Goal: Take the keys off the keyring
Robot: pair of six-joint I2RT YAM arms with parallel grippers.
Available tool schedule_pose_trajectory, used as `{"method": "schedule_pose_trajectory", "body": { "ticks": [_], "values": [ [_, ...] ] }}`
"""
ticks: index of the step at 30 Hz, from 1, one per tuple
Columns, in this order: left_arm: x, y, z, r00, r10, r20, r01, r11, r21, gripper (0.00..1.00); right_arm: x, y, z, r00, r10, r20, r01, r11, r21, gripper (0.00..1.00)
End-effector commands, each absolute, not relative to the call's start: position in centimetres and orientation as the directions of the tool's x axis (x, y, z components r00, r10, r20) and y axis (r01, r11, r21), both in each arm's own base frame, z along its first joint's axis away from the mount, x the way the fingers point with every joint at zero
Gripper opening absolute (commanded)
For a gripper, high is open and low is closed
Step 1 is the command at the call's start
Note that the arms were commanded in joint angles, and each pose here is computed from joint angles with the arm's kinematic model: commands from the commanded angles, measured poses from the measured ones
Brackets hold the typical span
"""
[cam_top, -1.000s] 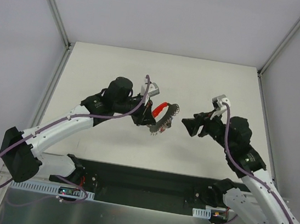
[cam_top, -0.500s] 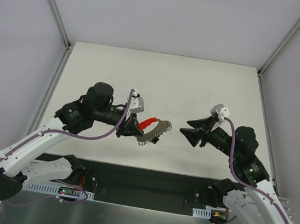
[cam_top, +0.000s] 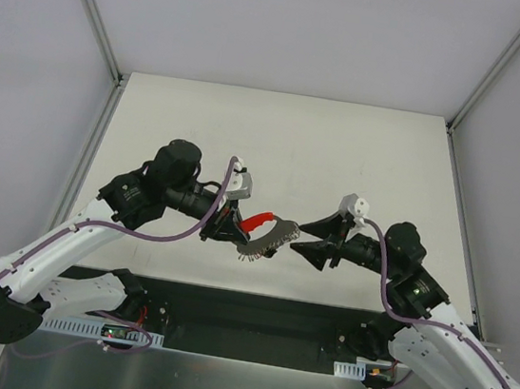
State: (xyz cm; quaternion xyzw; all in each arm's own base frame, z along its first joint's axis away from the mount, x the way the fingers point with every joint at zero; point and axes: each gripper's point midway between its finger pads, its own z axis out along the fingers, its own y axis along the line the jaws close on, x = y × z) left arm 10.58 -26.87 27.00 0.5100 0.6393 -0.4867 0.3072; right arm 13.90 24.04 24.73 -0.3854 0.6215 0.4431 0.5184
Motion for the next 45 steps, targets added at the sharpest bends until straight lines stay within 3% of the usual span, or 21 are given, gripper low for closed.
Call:
{"method": "schedule_pose_trajectory", "body": {
  "ticks": [1, 8, 13, 18, 23, 26, 39, 41, 45],
  "values": [
    [10.0, -27.4, 29.9, -0.214, 0.293, -0.932, 0.964, -0.088, -0.249, 0.0, 13.9, 25.5, 26.5, -0.071, 0.012, -0.997, -0.962, 0.265, 0.071, 0.53],
    [10.0, -27.4, 29.4, -0.218, 0.301, -0.928, 0.963, -0.091, -0.255, 0.0, 13.7, 26.2, 26.9, -0.038, 0.016, -0.999, -0.967, 0.253, 0.04, 0.52],
    [9.9, -27.4, 29.4, -0.21, 0.299, -0.931, 0.964, -0.095, -0.247, 0.0, 13.7, 26.3, 26.3, -0.042, 0.001, -0.999, -0.966, 0.257, 0.04, 0.4],
    [10.0, -27.4, 29.1, -0.211, 0.31, -0.927, 0.964, -0.091, -0.25, 0.0, 14.0, 25.8, 25.5, -0.046, -0.018, -0.999, -0.956, 0.291, 0.039, 0.34],
    [10.4, -27.3, 28.5, -0.218, 0.331, -0.918, 0.965, -0.068, -0.253, 0.0, 14.2, 25.2, 24.8, -0.062, -0.051, -0.997, -0.945, 0.324, 0.042, 0.34],
    [10.7, -27.2, 28.4, -0.212, 0.336, -0.918, 0.969, -0.048, -0.242, 0.0, 14.4, 24.8, 24.4, -0.087, -0.077, -0.993, -0.934, 0.352, 0.055, 0.4],
    [11.2, -27.0, 28.0, -0.207, 0.362, -0.909, 0.973, -0.022, -0.231, 0.0, 14.9, 24.1, 23.7, -0.106, -0.079, -0.991, -0.911, 0.407, 0.064, 0.24],
    [11.2, -27.1, 28.0, -0.211, 0.364, -0.907, 0.972, -0.021, -0.234, 0.0, 14.8, 24.3, 23.7, -0.11, -0.078, -0.991, -0.914, 0.4, 0.07, 0.24],
    [11.3, -27.1, 28.2, -0.208, 0.36, -0.909, 0.973, -0.021, -0.231, 0.0, 13.6, 25.1, 24.1, -0.11, -0.054, -0.992, -0.942, 0.324, 0.087, 0.38]
  ]
}}
